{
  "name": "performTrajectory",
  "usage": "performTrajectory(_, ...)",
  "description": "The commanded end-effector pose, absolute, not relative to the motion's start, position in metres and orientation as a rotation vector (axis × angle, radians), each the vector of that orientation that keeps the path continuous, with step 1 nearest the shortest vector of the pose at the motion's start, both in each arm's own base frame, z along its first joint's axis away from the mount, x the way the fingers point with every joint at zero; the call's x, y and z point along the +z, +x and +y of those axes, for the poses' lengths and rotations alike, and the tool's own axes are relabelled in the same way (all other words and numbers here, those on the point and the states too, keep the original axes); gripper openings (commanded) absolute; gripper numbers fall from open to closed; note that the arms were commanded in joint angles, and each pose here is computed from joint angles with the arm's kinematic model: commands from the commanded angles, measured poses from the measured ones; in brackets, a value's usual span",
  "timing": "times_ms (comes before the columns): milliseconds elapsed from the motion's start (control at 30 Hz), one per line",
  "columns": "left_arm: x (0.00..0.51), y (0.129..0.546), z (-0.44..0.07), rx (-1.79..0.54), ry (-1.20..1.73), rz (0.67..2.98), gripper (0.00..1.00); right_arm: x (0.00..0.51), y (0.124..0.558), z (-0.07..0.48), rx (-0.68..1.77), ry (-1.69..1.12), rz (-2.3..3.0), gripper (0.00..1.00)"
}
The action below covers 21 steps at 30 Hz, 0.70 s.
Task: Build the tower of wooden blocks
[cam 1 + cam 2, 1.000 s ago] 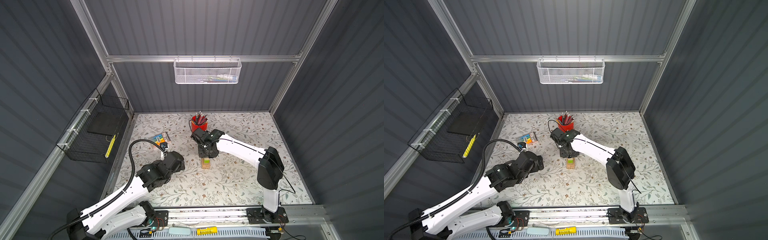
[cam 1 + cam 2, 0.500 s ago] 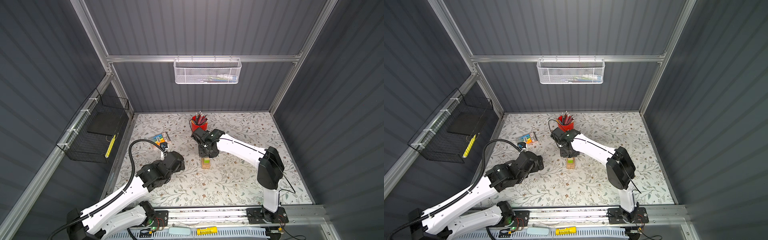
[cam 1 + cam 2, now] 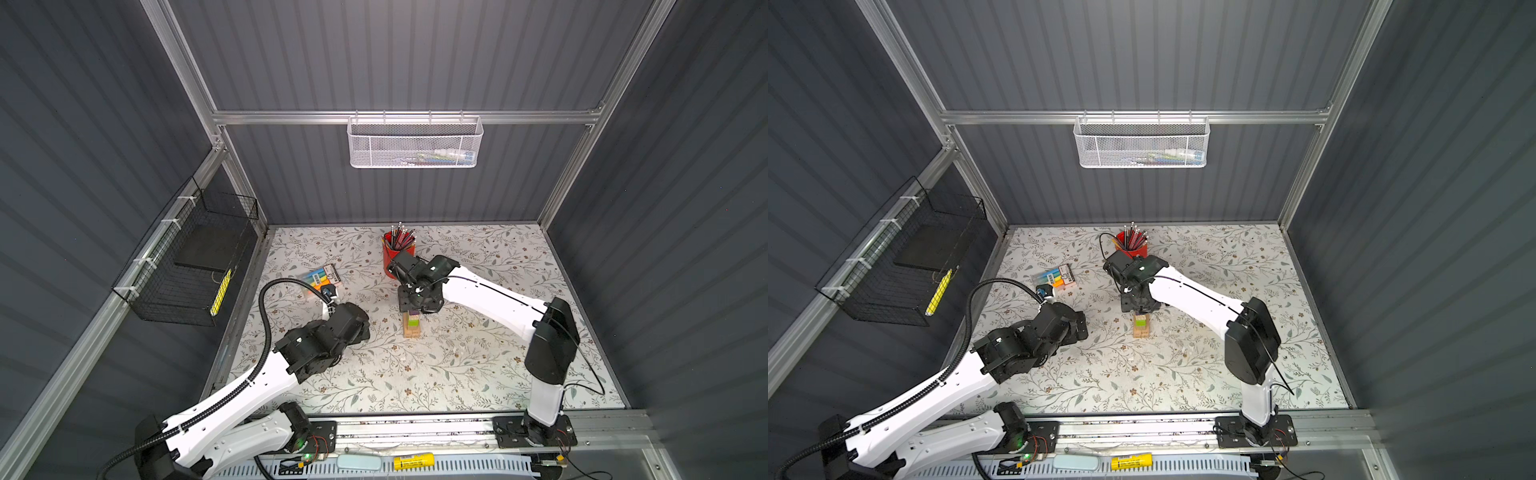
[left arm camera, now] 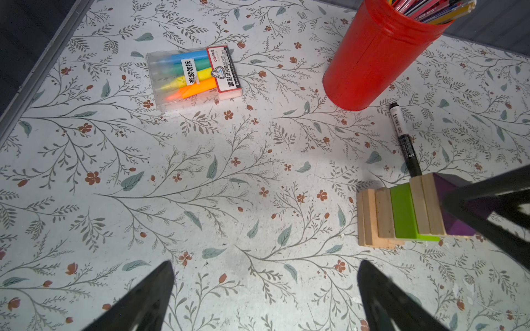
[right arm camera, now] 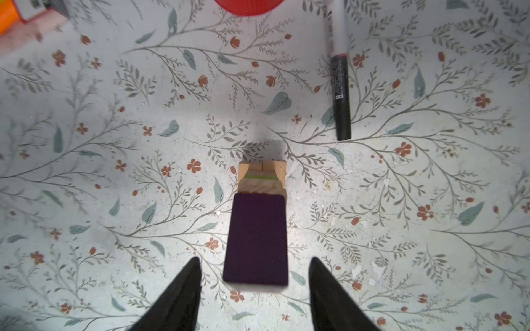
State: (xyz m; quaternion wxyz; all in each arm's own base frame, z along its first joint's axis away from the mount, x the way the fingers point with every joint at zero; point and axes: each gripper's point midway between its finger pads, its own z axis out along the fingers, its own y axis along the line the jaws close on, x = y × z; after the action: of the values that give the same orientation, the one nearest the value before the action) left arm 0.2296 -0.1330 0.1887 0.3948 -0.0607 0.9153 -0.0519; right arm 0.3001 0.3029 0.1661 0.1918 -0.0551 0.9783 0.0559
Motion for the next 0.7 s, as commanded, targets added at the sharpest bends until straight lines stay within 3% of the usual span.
performTrajectory(0,0.201,0.232,-0.126,-0.087,-0.144,2.296,1.00,0.212,0.299,0.283,0.187,-0.139,2.645,0.69)
performTrajectory(200,0.207,0.256,-0.119,-0.055,-0.169,2.256,1.00,0.253,0.309,0.212,0.148,-0.028,2.491,0.98)
performTrajectory(333,0.206,0.291,-0.085,0.091,-0.268,2.202,1.00,0.249,0.328,0.124,0.009,0.156,2.361,0.99)
performTrajectory(533,0.179,0.344,-0.001,0.397,-0.411,2.119,1.00,0.196,0.350,-0.018,-0.345,0.452,2.180,0.99)
performTrajectory(667,0.154,0.359,0.023,0.550,-0.331,2.030,1.00,0.163,0.355,-0.067,-0.391,0.528,2.057,0.99)
